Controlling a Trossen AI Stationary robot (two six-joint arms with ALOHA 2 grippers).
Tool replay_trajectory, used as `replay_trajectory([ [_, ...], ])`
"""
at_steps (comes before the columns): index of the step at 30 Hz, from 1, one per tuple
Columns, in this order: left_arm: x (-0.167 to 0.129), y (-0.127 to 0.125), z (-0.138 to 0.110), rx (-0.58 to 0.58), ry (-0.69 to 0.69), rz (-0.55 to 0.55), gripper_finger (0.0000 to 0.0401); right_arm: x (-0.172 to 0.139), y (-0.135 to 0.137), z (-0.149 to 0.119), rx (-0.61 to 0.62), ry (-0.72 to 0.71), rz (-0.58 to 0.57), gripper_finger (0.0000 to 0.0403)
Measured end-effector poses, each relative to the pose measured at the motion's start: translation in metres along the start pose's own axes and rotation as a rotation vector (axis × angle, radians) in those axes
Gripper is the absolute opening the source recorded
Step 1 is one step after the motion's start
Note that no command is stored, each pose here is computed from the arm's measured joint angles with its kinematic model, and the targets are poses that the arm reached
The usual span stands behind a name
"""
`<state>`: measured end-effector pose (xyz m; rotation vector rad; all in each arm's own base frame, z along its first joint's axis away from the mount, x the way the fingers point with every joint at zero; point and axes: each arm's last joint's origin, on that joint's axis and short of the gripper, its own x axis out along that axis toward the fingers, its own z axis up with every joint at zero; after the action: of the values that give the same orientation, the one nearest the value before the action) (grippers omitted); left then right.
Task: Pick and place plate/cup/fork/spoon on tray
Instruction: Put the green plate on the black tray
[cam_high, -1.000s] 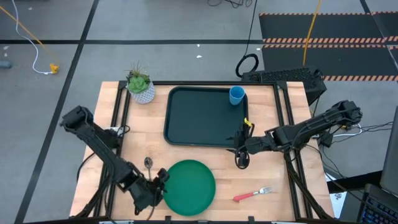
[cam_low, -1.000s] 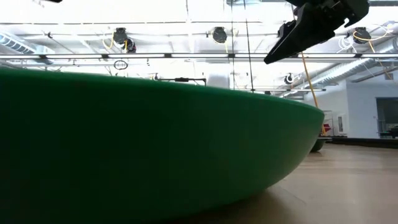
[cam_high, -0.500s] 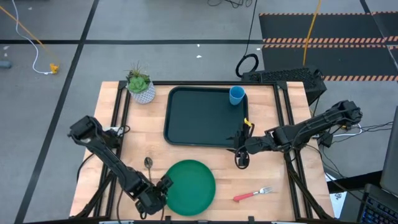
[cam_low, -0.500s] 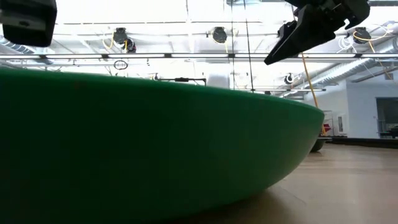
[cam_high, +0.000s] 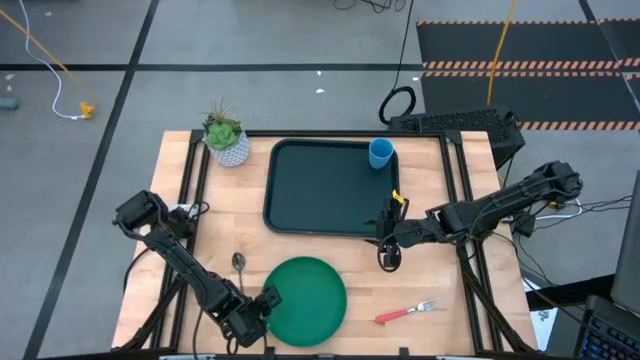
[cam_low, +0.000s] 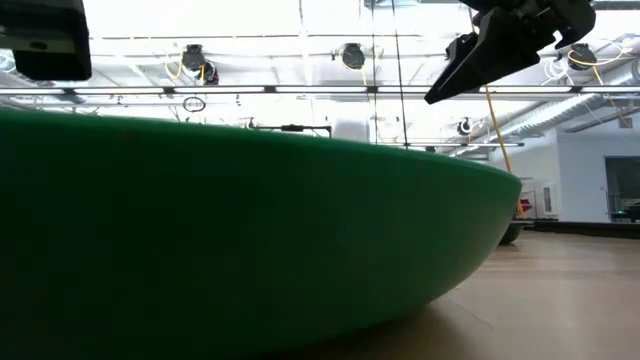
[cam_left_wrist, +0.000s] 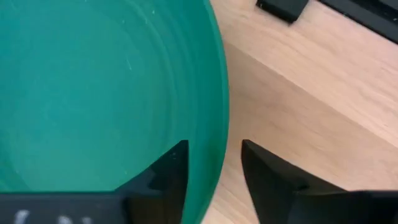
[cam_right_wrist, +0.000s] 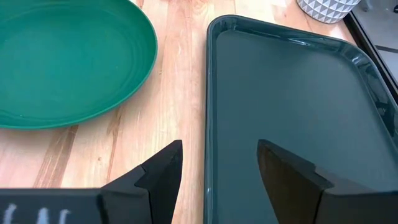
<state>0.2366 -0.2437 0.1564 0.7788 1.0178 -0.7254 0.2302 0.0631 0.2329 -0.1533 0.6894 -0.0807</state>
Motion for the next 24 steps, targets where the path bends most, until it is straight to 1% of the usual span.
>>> replay_trajectory([
  [6,0.000,0.000,0.002,0.040,-0.018,0.004,0.0067,0.000,0.000,0.000,0.000,0.000,0.000,0.0201],
  [10,0.000,0.000,0.002,0.043,-0.018,0.003,0.0032,0.000,0.000,0.000,0.000,0.000,0.000,0.0201],
  [13,0.000,0.002,0.002,0.059,-0.025,0.008,0.0012,0.000,0.000,0.000,0.000,0.000,0.000,0.0201],
  [15,0.000,0.003,0.002,0.060,-0.022,0.010,0.0009,0.000,0.000,0.000,0.000,0.000,0.000,0.0201],
  [20,0.001,0.009,0.001,0.057,-0.019,0.039,0.0017,0.000,0.000,0.000,0.000,0.000,0.000,0.0201],
  [24,-0.002,0.018,0.002,0.052,-0.053,0.072,0.0008,0.000,0.000,0.000,0.000,0.000,0.000,0.0201],
])
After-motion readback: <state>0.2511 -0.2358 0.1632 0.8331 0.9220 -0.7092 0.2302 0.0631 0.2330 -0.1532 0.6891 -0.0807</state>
